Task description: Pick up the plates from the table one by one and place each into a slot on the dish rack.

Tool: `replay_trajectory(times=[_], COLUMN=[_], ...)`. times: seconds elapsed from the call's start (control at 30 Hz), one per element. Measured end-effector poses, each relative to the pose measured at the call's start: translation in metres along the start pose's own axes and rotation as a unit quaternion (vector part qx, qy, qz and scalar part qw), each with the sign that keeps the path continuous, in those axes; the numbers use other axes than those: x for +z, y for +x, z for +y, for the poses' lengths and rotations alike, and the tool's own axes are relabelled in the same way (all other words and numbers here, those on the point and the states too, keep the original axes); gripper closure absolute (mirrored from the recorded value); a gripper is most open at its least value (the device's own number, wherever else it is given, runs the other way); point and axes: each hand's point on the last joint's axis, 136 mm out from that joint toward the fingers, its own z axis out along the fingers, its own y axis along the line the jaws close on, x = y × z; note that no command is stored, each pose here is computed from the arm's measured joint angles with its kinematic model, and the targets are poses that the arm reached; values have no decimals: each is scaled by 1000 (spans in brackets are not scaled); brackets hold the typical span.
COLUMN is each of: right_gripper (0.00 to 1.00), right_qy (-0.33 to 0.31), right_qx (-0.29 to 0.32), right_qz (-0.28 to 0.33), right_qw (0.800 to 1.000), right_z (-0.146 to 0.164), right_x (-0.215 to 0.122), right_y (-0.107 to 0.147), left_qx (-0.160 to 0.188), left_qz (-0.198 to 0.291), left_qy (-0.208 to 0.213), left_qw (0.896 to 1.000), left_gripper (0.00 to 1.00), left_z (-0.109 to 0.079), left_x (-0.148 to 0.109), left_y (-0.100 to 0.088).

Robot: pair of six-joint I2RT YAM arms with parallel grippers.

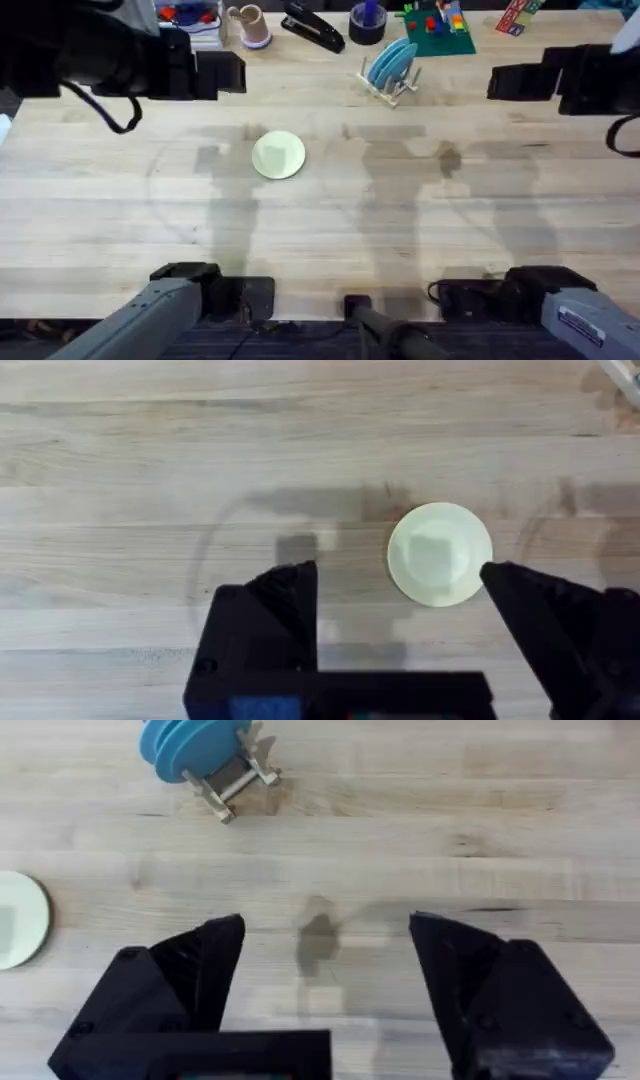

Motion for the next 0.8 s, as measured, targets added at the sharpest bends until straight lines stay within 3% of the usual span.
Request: replay_trajectory(times=[0.27, 0.3, 0.47, 0.5, 0.8], right_gripper=[7, 7, 7, 7, 8], right_qy=[0, 0, 0, 0, 0], right_qx=[1, 1, 1, 1, 1], right_qz=[-1, -1, -2, -2, -2], right_qw=[1000, 1000, 1000, 1000, 1000], right_z=[0, 0, 0, 0, 0], right_x=[-1, -1, -1, -1, -1], right_y=[-1, -1, -1, -1, -1], left_qx=[0, -2, -2, -3, -26], left_qz=[5, 4, 9, 15, 30], left_qy=[8, 9, 11, 12, 92], left_qw=[1000, 1000, 1000, 1000, 995], left_gripper=[16, 110, 899, 941, 958], left_z=[-3, -3, -4, -4, -19], left_x=[5, 5, 5, 5, 2], left_y=[-1, -2, 1, 4, 11])
